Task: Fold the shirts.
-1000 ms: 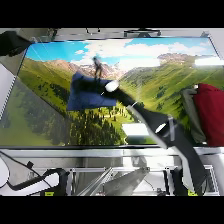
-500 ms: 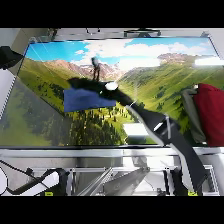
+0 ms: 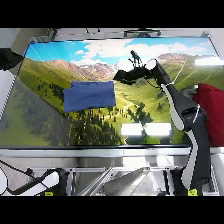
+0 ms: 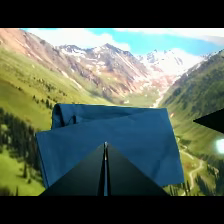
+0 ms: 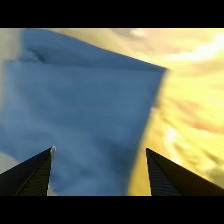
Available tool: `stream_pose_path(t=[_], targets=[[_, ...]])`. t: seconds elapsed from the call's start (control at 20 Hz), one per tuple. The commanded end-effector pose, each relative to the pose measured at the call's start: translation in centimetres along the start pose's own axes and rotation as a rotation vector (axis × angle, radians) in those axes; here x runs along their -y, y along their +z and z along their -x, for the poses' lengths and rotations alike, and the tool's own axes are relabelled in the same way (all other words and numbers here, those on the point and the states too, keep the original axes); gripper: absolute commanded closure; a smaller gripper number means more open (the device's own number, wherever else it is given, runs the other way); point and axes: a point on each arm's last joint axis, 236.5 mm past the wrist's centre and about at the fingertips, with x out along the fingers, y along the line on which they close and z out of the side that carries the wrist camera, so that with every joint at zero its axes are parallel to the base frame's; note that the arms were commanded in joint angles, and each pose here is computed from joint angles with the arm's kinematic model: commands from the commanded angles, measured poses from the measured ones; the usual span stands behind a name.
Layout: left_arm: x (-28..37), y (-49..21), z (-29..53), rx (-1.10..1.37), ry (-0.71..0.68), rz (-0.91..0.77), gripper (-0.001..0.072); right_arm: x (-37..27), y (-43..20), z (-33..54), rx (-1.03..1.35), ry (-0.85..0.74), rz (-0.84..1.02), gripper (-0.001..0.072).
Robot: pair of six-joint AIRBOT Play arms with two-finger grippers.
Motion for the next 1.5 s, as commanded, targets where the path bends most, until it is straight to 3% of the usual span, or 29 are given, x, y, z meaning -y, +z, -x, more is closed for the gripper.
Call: stream_pose_path(t=[0.0,0.3,0.4,0.7,0.75,0.8,0.9,0.95,1.2,1.45], targets=[[-0.1,0.1,0.0,0.005,0.003,-0.005,0.0685,5.2,-3.3,-2.3,-0.120,-0.070,-0.111,0.0062],[-0.1,0.1,0.0,0.003,0.003,-0.023,0.0685,2.0,-5.9,-5.5,-0.182,0.010,-0.082,0.0066],[-0.1,0.1,0.0,0.003,0.003,-0.023,0.0685,0.7,-6.7,-6.2,-0.201,0.027,-0.073,0.0190],[-0.1,0.1,0.0,0.003,0.003,-0.023,0.0686,-2.7,-8.4,-8.5,-0.211,0.059,-0.036,0.0207],[-0.1,0.0,0.0,0.002,0.003,-0.023,0.0685,-3.0,-7.9,-8.8,-0.185,0.062,-0.037,0.0295],[-0.1,0.0,0.0,0.001,0.003,-0.024,0.0685,-3.6,-7.3,-9.0,-0.159,0.082,-0.052,0.0449],[-0.1,-0.2,0.0,-0.007,0.002,-0.024,0.0685,-5.0,-6.3,-8.7,-0.119,0.130,-0.062,0.0670],[-0.1,-0.2,0.0,-0.008,0.006,-0.025,0.0685,-5.8,-5.6,-8.0,-0.098,0.147,-0.037,0.0696],[-0.1,-1.1,-0.3,-0.050,-0.007,-0.019,0.0685,-7.0,0.9,1.4,0.081,0.017,0.092,0.0699],[-0.7,-3.6,-2.8,-0.169,-0.045,0.013,0.0686,-1.4,10.8,23.4,0.462,-0.132,-0.024,0.0699]])
